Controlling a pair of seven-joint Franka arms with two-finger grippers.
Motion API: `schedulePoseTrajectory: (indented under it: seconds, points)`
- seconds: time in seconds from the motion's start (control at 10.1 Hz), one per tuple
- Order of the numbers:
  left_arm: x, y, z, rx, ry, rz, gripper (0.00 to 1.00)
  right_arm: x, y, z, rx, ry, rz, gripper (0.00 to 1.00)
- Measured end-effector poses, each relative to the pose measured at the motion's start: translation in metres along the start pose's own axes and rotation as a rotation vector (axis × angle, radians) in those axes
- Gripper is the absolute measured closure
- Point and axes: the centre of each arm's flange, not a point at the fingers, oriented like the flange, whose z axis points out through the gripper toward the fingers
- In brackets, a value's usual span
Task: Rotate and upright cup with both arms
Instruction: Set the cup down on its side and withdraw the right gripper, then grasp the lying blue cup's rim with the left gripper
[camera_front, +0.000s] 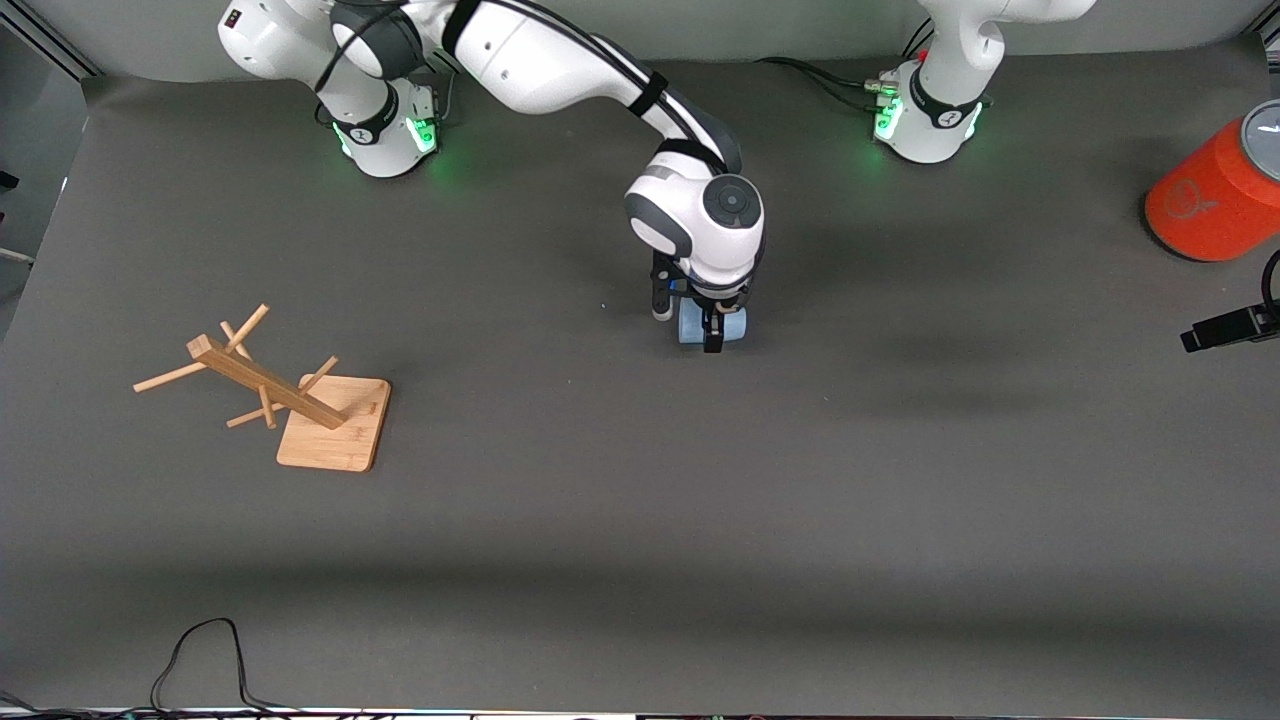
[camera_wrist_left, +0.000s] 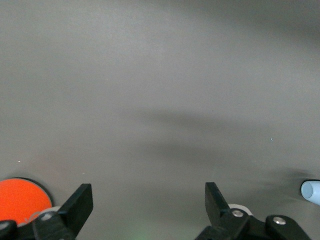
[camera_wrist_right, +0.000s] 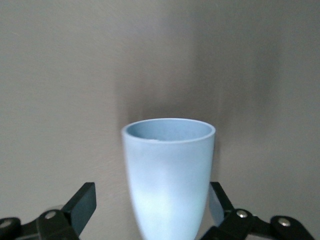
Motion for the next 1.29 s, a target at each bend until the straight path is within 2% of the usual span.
schedulePoseTrajectory:
  seconds: [0.2, 0.5, 0.7, 0.99, 1.29]
  points:
    - [0.001, 0.014, 0.002, 0.002, -0.003, 0.023, 0.0, 0.021, -0.023, -0.068, -0.007, -0.018, 0.027, 0.0]
    - [0.0, 0.086, 0.019, 0.081, -0.027, 0.044, 0.0, 0.089, -0.061, -0.182, -0.044, -0.063, -0.096, 0.0]
    - [-0.006, 0.164, 0.047, 0.166, -0.043, 0.044, 0.0, 0.168, -0.093, -0.223, -0.065, -0.071, -0.256, 0.0]
    - [-0.038, 0.284, 0.086, 0.273, -0.036, 0.076, 0.01, 0.306, -0.133, -0.276, -0.102, -0.082, -0.576, 0.0]
    - [-0.086, 0.375, 0.118, 0.343, -0.002, 0.043, 0.02, 0.445, -0.159, -0.314, -0.075, -0.119, -0.921, 0.0]
